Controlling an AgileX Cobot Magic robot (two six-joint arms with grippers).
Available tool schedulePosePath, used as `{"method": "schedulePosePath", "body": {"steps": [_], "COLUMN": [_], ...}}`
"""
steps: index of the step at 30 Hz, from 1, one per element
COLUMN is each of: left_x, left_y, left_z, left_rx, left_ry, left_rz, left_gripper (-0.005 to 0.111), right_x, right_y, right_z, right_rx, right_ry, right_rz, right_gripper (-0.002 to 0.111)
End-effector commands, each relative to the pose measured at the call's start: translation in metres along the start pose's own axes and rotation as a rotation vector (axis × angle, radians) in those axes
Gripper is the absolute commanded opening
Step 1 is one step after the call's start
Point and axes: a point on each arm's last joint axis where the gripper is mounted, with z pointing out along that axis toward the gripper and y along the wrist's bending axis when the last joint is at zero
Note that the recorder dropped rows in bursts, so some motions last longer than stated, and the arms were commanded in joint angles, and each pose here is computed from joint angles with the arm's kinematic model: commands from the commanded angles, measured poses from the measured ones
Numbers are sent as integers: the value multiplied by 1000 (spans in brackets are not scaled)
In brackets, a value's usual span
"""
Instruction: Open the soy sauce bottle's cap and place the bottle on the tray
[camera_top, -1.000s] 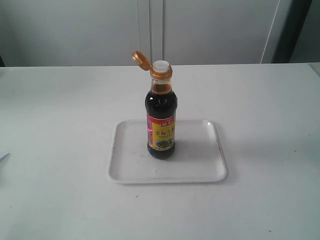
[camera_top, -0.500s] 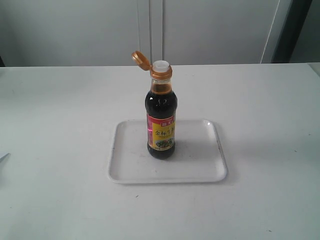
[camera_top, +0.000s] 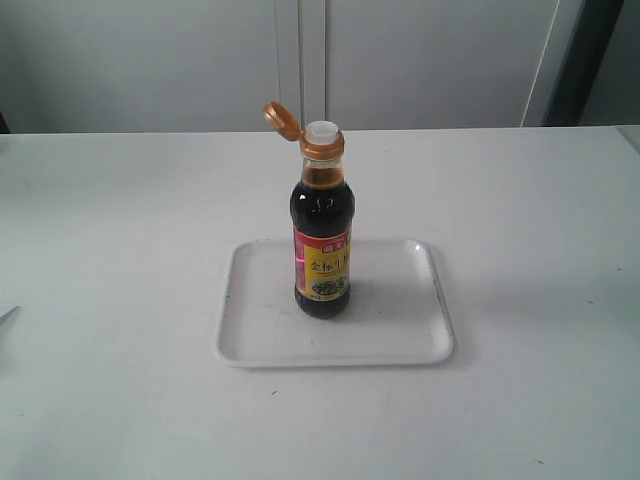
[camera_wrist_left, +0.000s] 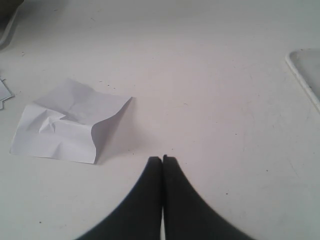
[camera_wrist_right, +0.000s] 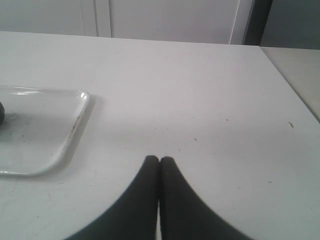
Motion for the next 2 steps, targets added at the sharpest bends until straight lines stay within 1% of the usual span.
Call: {"method": "schedulePosePath", "body": {"steps": [1, 2], "left_x": [1, 1], "left_y": [-1, -1], "left_z": [0, 0], "left_rx": [5, 5], "left_ry": [-4, -4], "left_rz": [-26, -26], "left_gripper": [0, 0], "right_x": [1, 1], "right_y": [0, 0], "right_z": [0, 0], "right_rx": [4, 4], "right_ry": [-3, -3], "right_rz": [-13, -11], "right_gripper": [0, 0]}}
